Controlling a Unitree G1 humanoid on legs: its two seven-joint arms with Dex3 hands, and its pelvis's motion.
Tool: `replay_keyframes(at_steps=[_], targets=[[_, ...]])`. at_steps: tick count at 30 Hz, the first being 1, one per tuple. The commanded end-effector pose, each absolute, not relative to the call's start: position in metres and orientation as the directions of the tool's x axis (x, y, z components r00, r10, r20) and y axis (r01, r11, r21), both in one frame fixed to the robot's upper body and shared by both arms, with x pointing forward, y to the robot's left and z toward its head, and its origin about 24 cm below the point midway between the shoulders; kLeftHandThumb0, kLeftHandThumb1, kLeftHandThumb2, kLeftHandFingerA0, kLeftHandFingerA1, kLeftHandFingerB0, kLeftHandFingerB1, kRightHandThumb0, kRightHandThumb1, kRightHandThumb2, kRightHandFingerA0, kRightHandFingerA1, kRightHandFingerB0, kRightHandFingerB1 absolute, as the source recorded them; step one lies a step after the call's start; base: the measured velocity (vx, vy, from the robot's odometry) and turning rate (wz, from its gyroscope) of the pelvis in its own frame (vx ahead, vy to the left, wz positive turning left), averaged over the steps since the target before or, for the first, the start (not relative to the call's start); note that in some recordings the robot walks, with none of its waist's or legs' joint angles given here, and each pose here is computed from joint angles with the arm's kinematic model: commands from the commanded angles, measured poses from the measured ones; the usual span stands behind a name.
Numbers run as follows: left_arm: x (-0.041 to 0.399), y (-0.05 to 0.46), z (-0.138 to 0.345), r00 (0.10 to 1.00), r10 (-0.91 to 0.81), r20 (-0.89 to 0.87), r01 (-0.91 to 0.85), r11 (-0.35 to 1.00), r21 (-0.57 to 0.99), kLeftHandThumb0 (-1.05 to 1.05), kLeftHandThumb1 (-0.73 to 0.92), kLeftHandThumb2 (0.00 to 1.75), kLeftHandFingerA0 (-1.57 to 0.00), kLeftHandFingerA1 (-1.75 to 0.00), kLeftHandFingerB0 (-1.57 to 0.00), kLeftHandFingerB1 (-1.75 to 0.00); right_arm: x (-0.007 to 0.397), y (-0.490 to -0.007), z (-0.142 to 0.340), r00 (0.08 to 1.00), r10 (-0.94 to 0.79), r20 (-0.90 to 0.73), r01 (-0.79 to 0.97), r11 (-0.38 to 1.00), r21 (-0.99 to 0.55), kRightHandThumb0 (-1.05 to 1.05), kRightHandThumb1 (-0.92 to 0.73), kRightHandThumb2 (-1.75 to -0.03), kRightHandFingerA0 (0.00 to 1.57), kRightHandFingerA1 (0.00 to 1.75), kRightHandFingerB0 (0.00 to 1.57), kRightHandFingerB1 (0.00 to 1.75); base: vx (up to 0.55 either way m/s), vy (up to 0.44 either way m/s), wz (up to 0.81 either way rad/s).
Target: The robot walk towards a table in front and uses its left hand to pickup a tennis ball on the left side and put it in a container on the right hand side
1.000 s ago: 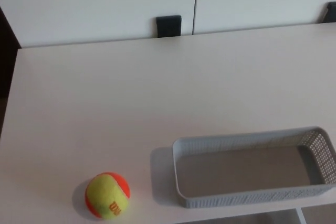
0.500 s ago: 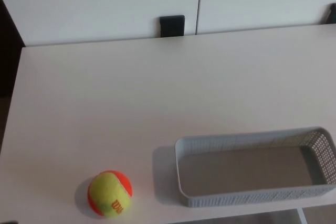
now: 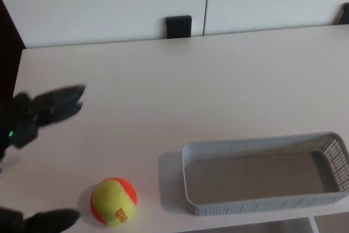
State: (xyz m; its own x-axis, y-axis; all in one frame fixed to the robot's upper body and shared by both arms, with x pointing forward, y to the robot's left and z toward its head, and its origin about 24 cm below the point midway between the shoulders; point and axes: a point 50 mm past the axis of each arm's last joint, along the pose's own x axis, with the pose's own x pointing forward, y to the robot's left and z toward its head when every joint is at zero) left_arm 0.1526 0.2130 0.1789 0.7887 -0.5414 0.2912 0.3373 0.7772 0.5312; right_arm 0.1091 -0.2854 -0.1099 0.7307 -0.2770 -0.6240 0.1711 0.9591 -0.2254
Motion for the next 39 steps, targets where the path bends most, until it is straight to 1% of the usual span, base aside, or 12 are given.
replay_keyframes(at_steps=[1, 2, 3, 8, 13, 23, 24, 28, 29, 31, 38, 39], targets=[[0.184, 0.206, 0.159, 0.811, -0.520, 0.269, 0.210, 0.687, 0.695, -0.65, 0.40, 0.72, -0.10, -0.41, -0.07, -0.30, 0.109, -0.298, -0.107, 0.717, -0.317, -0.620, 0.206, 0.947, -0.246, -0.26, -0.42, -0.87, 0.33, 0.57, 0.08, 0.46, 0.00, 0.000, 0.00], [0.186, 0.207, 0.153, 0.819, -0.516, 0.251, 0.219, 0.685, 0.695, -0.34, 0.25, 0.85, -0.01, -0.51, 0.00, -0.49, 0.109, -0.298, -0.107, 0.718, -0.315, -0.620, 0.205, 0.948, -0.243, -0.26, -0.42, -0.86, 0.31, 0.57, 0.07, 0.46, 0.00, 0.000, 0.00], [0.187, 0.208, 0.145, 0.827, -0.516, 0.223, 0.235, 0.678, 0.696, -0.34, 0.24, 0.85, -0.01, -0.51, 0.00, -0.49, 0.109, -0.298, -0.107, 0.719, -0.313, -0.620, 0.200, 0.948, -0.246, -0.37, -0.53, -0.66, 0.35, 0.46, 0.17, 0.38, 0.00, 0.000, 0.00], [0.187, 0.206, 0.116, 0.834, -0.534, 0.140, 0.299, 0.650, 0.698, -0.33, 0.24, 0.84, -0.01, -0.51, 0.00, -0.49, 0.109, -0.298, -0.106, 0.724, -0.302, -0.621, 0.187, 0.951, -0.245, -0.39, -0.53, -0.67, 0.32, 0.46, 0.16, 0.38, 0.00, 0.000, 0.00], [0.182, 0.202, 0.096, 0.829, -0.556, 0.063, 0.358, 0.614, 0.703, -0.68, 0.42, 0.75, -0.10, -0.28, -0.13, -0.18, 0.111, -0.300, -0.106, 0.717, -0.306, -0.626, 0.185, 0.950, -0.252, -0.40, -0.52, -0.67, 0.34, 0.46, 0.15, 0.38, 0.00, 0.000, 0.00], [0.169, 0.204, 0.070, 0.821, -0.570, -0.031, 0.411, 0.553, 0.724, -0.54, 0.32, 0.78, 0.00, -0.40, -0.03, -0.30, 0.109, -0.301, -0.107, 0.711, -0.290, -0.641, 0.162, 0.954, -0.252, -0.40, -0.54, -0.66, 0.30, 0.44, 0.15, 0.37, 0.00, 0.000, 0.00], [0.168, 0.204, 0.067, 0.823, -0.567, -0.038, 0.415, 0.553, 0.723, -0.63, 0.41, 0.56, -0.08, -0.34, -0.11, -0.23, 0.109, -0.301, -0.107, 0.710, -0.291, -0.641, 0.154, 0.953, -0.262, -0.43, -0.53, -0.67, 0.30, 0.45, 0.16, 0.37, 0.00, 0.000, 0.00], [0.166, 0.206, 0.058, 0.828, -0.557, -0.063, 0.424, 0.549, 0.720, -0.64, 0.42, 0.54, -0.10, -0.35, -0.11, -0.26, 0.108, -0.300, -0.108, 0.706, -0.290, -0.646, 0.148, 0.953, -0.265, -0.42, -0.54, -0.67, 0.29, 0.44, 0.16, 0.37, 0.00, 0.000, 0.00], [0.165, 0.206, 0.056, 0.830, -0.552, -0.073, 0.429, 0.549, 0.718, -0.57, 0.35, 0.79, -0.05, -0.46, 0.00, -0.37, 0.107, -0.299, -0.109, 0.706, -0.287, -0.648, 0.143, 0.953, -0.267, -0.43, -0.54, -0.67, 0.29, 0.44, 0.16, 0.37, 0.00, 0.000, 0.00], [0.166, 0.206, 0.053, 0.832, -0.549, -0.078, 0.431, 0.551, 0.715, -0.34, 0.14, 0.80, -0.01, -0.51, 0.00, -0.49, 0.106, -0.299, -0.109, 0.706, -0.285, -0.648, 0.137, 0.953, -0.270, -0.42, -0.54, -0.67, 0.29, 0.44, 0.16, 0.37, 0.00, 0.000, 0.00], [0.175, 0.206, 0.047, 0.847, -0.530, -0.033, 0.402, 0.600, 0.692, -0.34, 0.25, 0.86, -0.01, -0.51, 0.00, -0.49, 0.110, -0.298, -0.107, 0.718, -0.278, -0.638, 0.123, 0.953, -0.276, -0.43, -0.53, -0.69, 0.31, 0.45, 0.14, 0.37, 0.00, 0.000, 0.00], [0.177, 0.206, 0.047, 0.858, -0.514, -0.023, 0.386, 0.614, 0.689, -0.61, 0.39, 0.70, -0.11, -0.45, -0.08, -0.36, 0.110, -0.298, -0.107, 0.718, -0.276, -0.639, 0.120, 0.954, -0.276, -0.44, -0.53, -0.69, 0.30, 0.45, 0.14, 0.37, 0.00, 0.000, 0.00]])
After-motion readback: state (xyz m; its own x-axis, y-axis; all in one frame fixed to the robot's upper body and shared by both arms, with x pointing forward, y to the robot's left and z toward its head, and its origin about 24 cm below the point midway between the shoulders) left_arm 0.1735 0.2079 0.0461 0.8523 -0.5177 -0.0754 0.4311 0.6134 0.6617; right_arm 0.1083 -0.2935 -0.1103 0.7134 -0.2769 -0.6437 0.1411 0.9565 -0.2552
